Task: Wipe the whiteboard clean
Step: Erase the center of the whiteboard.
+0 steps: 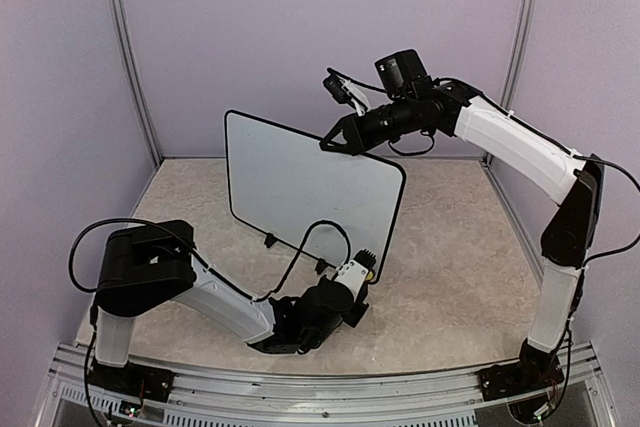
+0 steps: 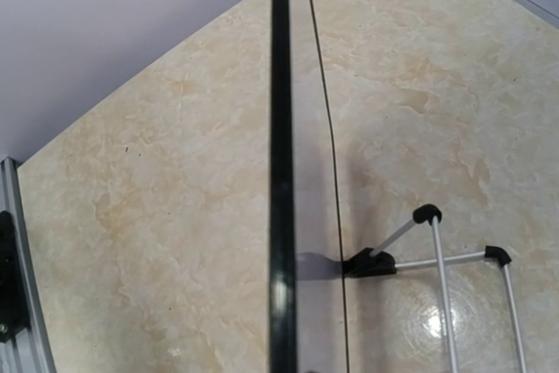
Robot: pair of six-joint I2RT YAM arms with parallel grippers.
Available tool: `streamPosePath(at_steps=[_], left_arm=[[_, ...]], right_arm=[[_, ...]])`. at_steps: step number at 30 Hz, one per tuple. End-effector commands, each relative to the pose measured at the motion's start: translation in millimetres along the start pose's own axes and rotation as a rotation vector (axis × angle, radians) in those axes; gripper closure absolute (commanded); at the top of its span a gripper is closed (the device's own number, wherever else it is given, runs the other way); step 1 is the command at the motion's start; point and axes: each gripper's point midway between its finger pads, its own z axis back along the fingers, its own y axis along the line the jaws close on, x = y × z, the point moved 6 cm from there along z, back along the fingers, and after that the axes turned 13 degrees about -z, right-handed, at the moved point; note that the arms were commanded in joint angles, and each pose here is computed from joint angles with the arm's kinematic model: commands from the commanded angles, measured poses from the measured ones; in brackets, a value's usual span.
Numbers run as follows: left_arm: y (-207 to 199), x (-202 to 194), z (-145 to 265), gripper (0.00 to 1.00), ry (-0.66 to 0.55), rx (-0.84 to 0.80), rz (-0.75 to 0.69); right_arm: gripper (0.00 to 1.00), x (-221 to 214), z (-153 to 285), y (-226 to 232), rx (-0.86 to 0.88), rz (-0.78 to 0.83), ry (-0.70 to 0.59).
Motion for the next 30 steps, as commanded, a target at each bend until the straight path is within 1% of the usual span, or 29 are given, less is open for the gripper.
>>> streamPosePath(at_steps=[1, 6, 11, 13, 17, 22, 26, 30], left_arm=[[2.4, 17.5, -5.3, 1.00, -0.053, 0.058, 0.016], [11.5, 24.4, -9.7, 1.00, -0.071, 0.090, 0.020], [28.4, 28.2, -17.0, 1.00, -0.084, 0.038, 0.108], [30.8, 22.7, -23.1, 1.00, -0.068, 0.003, 0.140], [20.6, 2.9, -28.6, 1.00, -0.009, -0.041, 0.128], [19.2, -21.6, -20.2, 1.00, 0.038, -0.065, 0.180], [24.2, -28.8, -12.8, 1.00, 0.051, -0.028, 0.183], [28.6, -24.3, -13.0, 1.00, 0.033, 0.002, 0.174]], right_arm=[[1.00, -66.2, -26.5, -2.0, 0.034, -0.168, 0.289], [1.00, -67.3, -25.8, -1.6, 0.035, -0.170, 0.291], [1.00, -68.0, -25.6, -1.9, 0.034, -0.172, 0.291], [1.00, -68.6, -26.1, -2.4, 0.034, -0.172, 0.291], [1.00, -71.0, -27.7, -3.0, 0.036, -0.175, 0.297], [1.00, -70.9, -30.2, -3.8, 0.042, -0.177, 0.296], [1.00, -71.2, -32.5, -4.4, 0.045, -0.179, 0.301], [1.00, -72.2, -33.6, -5.6, 0.042, -0.178, 0.308]])
